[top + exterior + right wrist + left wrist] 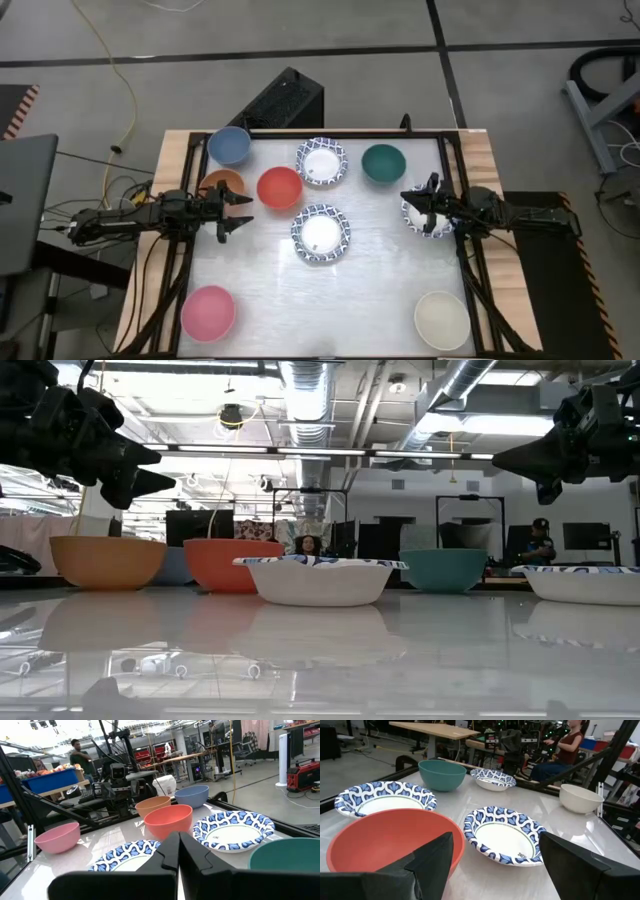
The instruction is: Nest bowls inside each other
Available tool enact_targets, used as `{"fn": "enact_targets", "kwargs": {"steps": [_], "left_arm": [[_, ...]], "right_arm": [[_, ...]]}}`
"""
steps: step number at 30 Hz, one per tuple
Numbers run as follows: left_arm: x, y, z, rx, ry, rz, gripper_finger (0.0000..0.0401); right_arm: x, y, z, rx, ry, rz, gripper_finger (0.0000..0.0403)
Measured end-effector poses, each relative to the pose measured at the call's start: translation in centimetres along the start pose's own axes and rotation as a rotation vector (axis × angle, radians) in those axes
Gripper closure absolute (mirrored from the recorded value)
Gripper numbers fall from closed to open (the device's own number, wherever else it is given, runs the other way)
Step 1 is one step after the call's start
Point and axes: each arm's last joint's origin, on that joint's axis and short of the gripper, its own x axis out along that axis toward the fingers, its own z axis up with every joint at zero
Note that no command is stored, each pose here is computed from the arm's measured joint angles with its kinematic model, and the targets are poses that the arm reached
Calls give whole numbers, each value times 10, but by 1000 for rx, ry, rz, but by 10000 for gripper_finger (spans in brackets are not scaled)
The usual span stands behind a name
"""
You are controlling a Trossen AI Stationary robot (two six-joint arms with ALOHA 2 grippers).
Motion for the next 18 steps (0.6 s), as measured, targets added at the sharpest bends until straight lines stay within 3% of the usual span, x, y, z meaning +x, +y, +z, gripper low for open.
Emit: {"fn": "enact_targets", "kwargs": {"steps": [15, 18], "left_arm": [[0, 0, 0, -1, 0, 0, 118], [0, 0, 0, -72, 0, 0, 118]], "right_arm": [[0, 0, 0, 0, 0, 0, 378], [0, 0, 0, 0, 0, 0, 378]]}}
